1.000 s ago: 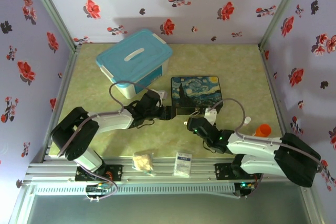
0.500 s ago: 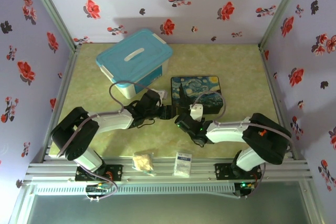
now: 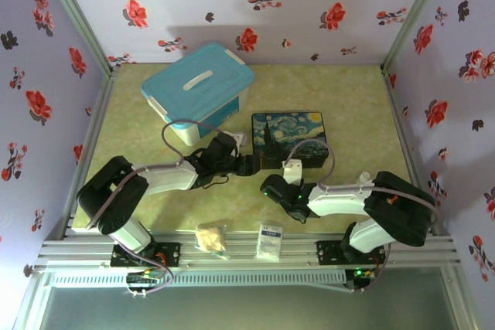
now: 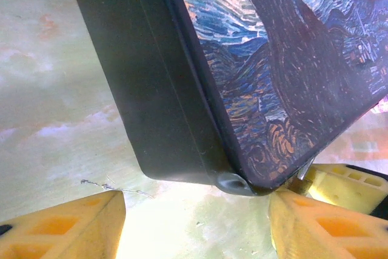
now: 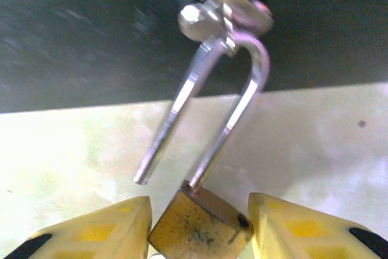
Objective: Unlock the padlock with the key
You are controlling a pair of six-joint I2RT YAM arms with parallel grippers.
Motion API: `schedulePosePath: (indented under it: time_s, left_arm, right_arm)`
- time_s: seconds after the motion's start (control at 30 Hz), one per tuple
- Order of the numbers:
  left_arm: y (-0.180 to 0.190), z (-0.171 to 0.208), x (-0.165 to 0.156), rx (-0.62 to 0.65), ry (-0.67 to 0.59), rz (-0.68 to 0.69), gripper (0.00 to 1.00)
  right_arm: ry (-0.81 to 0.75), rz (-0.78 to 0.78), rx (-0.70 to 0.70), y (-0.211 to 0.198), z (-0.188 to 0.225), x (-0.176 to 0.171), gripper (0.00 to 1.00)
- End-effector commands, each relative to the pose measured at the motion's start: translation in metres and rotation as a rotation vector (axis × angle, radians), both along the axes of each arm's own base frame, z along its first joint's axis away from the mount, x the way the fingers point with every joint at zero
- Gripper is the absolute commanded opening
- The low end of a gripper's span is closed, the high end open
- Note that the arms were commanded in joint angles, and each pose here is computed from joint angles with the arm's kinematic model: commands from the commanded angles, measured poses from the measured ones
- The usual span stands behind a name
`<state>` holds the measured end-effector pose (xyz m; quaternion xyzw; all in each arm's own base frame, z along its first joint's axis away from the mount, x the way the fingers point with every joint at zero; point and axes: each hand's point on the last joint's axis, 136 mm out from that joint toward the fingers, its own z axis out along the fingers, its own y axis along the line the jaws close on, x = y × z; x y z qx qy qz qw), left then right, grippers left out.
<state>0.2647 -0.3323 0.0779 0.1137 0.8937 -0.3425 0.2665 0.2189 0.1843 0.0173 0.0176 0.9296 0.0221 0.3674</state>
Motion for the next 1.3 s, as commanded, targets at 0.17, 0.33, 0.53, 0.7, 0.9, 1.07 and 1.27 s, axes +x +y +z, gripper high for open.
schedulePosePath:
  time_s: [0.17, 0.33, 0.53, 0.7, 0.9, 1.07, 1.27]
  left_arm:
    - [0.0, -0.004, 0.001, -0.008, 0.007, 0.013, 0.64]
    - [0.0, 0.004, 0.001, -0.02, -0.003, 0.011, 0.64]
    - [-0.001, 0.018, 0.001, -0.045, -0.025, 0.008, 0.64]
    - [-0.001, 0.023, 0.002, -0.052, -0.03, 0.01, 0.64]
    - [-0.002, 0.021, 0.0, -0.051, -0.026, 0.008, 0.63]
    - [-0.002, 0.017, 0.0, -0.047, -0.021, 0.008, 0.63]
    - [-0.004, 0.015, 0.001, -0.051, -0.015, 0.008, 0.63]
  right_arm:
    - [-0.014, -0.003, 0.074, -0.016, 0.005, -0.013, 0.55]
    - [-0.038, 0.027, 0.346, -0.005, 0.023, -0.011, 0.68]
    - [0.026, 0.01, 0.449, -0.022, 0.028, -0.008, 0.64]
    - [0.062, 0.004, 0.496, -0.026, 0.023, -0.006, 0.61]
    - [0.07, -0.001, 0.479, -0.027, 0.018, -0.004, 0.55]
    - [0.101, 0.002, 0.437, -0.028, 0.006, -0.005, 0.52]
    - [0.112, 0.014, 0.406, -0.023, -0.001, 0.001, 0.5]
